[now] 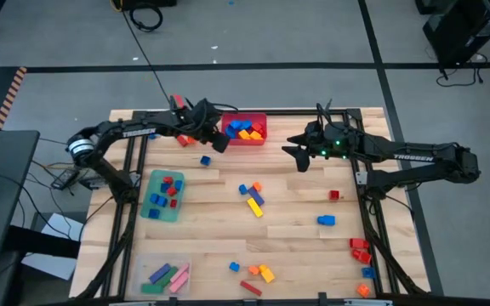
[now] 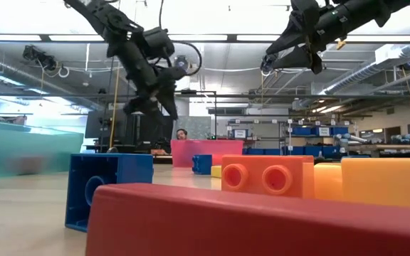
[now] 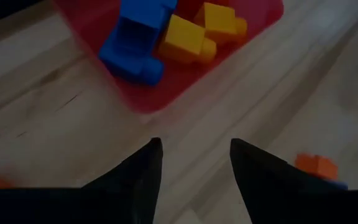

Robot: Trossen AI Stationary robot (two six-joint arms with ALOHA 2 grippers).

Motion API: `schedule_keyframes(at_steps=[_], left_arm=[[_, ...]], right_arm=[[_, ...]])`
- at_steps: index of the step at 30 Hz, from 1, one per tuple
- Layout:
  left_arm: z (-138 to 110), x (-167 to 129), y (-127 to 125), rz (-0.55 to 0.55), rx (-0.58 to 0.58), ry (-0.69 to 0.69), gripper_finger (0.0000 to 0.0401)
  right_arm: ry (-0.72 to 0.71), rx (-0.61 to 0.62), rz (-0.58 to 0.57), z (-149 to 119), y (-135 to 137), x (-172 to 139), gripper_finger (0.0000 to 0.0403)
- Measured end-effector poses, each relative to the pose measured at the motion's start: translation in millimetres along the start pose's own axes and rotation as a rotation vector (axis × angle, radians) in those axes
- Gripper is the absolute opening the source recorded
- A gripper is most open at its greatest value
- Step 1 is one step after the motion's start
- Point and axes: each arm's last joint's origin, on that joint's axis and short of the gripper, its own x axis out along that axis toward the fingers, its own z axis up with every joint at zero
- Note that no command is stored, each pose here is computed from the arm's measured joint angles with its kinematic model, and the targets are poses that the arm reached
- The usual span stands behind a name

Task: Sort blocks by size
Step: Put the blue 4 studded building block into the teal bin

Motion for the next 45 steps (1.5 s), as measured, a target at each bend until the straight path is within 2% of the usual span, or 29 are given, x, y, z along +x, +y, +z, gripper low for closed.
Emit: schedule_keyframes(at_steps=[7,9,15,17,21,23,26,30,39,45], left_arm=[[3,21,3,0.005,0.001,0.012,0.0241],[7,21,2,0.008,0.061,0.005,0.0257],[24,2,-6,0.049,0.084,0.028,0.0273],[27,-6,-10,0.107,0.091,0.051,0.0270],[11,-13,-14,0.330,0.120,0.136,0.0263],[-2,-8,-16,0.374,0.132,0.173,0.0261],[-21,4,-15,0.385,0.129,0.213,0.0259],[-36,15,-6,0.385,0.045,0.227,0.0259],[-54,33,9,0.314,-0.103,0.220,0.0259],[-60,39,13,0.313,-0.122,0.208,0.0259]], right_arm=[[-0.002,0.000,-0.004,0,0,0,0.0230],[-0.003,0.001,-0.004,0,0,0,0.0230],[-0.011,0.037,-0.004,1,0,0,0.0230],[-0.014,0.045,-0.011,1,0,0,0.0230],[-0.025,0.051,-0.036,1,-1,0,0.0230],[-0.029,0.058,-0.045,1,-1,0,0.0230],[-0.030,0.078,-0.045,1,-1,0,0.0230],[-0.030,0.080,-0.045,1,-1,0,0.0230],[-0.030,0.087,-0.045,1,-1,0,0.0230],[-0.030,0.106,-0.044,1,-1,0,0.0230]])
